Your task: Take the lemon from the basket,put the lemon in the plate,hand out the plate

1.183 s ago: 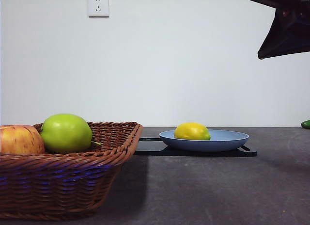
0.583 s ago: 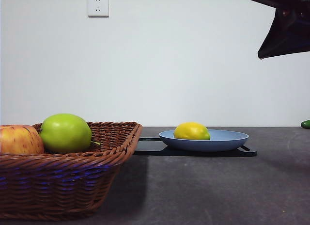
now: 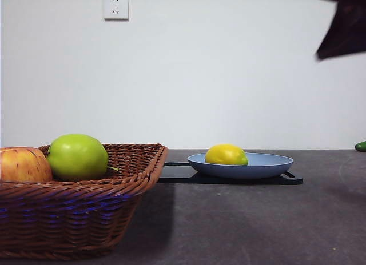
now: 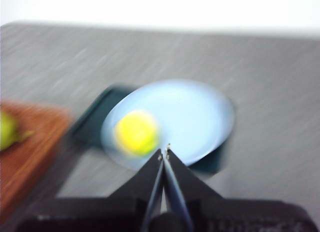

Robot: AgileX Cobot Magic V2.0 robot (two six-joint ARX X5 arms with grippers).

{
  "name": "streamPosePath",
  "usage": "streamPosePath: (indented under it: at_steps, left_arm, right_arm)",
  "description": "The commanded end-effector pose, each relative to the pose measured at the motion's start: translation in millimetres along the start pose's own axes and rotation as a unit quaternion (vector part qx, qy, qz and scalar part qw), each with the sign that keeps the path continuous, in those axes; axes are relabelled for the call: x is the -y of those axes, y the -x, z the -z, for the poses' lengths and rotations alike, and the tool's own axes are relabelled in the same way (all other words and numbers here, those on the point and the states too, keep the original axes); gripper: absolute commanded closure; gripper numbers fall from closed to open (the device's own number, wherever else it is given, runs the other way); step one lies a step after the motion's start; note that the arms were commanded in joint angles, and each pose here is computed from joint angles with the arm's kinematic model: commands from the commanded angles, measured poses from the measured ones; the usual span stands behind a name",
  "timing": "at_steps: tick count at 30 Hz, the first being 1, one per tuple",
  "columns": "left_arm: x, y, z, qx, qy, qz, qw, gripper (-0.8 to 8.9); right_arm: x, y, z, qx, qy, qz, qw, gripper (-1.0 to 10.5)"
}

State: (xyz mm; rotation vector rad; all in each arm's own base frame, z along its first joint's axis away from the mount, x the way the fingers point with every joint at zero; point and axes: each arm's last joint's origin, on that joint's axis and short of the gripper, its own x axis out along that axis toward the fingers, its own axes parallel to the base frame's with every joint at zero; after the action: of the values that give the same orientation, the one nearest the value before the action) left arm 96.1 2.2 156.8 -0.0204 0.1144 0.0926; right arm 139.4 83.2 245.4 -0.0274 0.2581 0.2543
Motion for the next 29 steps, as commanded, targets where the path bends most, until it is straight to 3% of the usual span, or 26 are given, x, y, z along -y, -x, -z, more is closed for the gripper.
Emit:
streamPosePath:
  at_steps: [1, 5, 9, 15, 24, 29]
  left_arm:
    - [-0.4, -0.5, 1.2, 0.002, 0.002, -0.003, 1.0, 8.05]
    - [-0.4, -0.5, 1.2, 0.002, 0.002, -0.003, 1.0, 8.05]
    - [-0.4, -0.5, 1.2, 0.002, 0.002, -0.003, 1.0, 8.05]
    - [-0.4, -0.5, 1.2, 0.002, 0.002, -0.003, 1.0, 8.05]
    - [-0.4, -0.5, 1.2, 0.002, 0.002, -0.003, 1.0, 8.05]
    - [-0.4, -0.5, 1.2, 0.002, 0.002, -0.003, 1.0, 8.05]
  right_arm:
    - [16.2, 9.8, -3.7, 0.035, 0.031, 0.022, 0.999, 9.4]
    - [47.2, 30.6, 26.9, 0.078, 0.006, -0.002, 0.997, 9.4]
    - [56.7, 35.2, 56.3, 0.088, 0.0, 0.014, 0.996, 9.4]
    - [58.9, 33.7, 85.0, 0.082, -0.004, 0.027, 0.996, 9.4]
    - [58.3, 34.8, 100.6, 0.029, -0.009, 0.028, 0.999, 9.4]
    - [57.8, 38.0, 100.7, 0.055, -0.005, 0.029, 0.998, 9.4]
